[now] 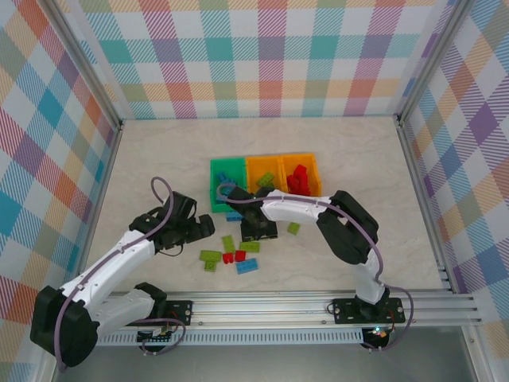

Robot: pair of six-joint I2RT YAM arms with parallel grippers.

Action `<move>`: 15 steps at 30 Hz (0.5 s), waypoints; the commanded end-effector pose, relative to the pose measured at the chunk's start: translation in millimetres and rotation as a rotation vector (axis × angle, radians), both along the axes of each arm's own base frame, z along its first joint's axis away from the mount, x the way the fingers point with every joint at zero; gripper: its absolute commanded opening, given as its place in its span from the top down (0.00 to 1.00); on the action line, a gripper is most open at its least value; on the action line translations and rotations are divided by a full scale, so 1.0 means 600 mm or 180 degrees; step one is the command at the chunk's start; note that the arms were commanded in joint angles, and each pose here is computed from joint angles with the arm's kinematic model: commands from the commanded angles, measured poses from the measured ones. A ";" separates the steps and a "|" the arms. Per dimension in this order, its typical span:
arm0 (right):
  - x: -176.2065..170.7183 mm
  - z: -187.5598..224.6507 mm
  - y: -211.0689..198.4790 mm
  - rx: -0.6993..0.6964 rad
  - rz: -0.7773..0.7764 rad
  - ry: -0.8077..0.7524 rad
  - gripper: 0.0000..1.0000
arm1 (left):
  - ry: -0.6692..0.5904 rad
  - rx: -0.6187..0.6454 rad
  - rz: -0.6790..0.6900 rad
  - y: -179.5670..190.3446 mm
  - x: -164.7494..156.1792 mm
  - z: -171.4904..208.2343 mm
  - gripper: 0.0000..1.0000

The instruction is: Sort the legos into containers by color

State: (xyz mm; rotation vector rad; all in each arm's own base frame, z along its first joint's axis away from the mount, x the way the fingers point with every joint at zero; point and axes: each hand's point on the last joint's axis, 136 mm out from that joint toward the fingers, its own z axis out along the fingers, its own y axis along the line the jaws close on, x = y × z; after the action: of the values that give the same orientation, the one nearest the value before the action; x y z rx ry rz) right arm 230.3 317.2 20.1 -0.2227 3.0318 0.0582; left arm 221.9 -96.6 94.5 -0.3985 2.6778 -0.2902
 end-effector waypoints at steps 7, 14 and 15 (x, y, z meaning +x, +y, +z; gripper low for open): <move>-0.009 0.062 -0.021 -0.0201 -0.0122 -0.0246 0.49 | 0.0028 -0.0051 -0.0175 -0.003 -0.015 -0.007 0.00; 0.064 0.157 -0.043 0.0035 -0.0352 -0.0607 0.49 | 0.0062 -0.0190 -0.0235 -0.012 -0.027 -0.007 0.00; 0.081 0.167 -0.047 0.0093 -0.0386 -0.0637 0.49 | 0.0077 -0.0244 -0.0251 -0.016 -0.030 -0.009 0.00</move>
State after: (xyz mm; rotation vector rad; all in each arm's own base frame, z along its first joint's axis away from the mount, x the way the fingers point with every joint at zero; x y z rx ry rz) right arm 248.8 306.7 85.5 -0.1306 2.9072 0.0350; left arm 213.8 -103.8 93.8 -0.3365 2.6900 -0.3623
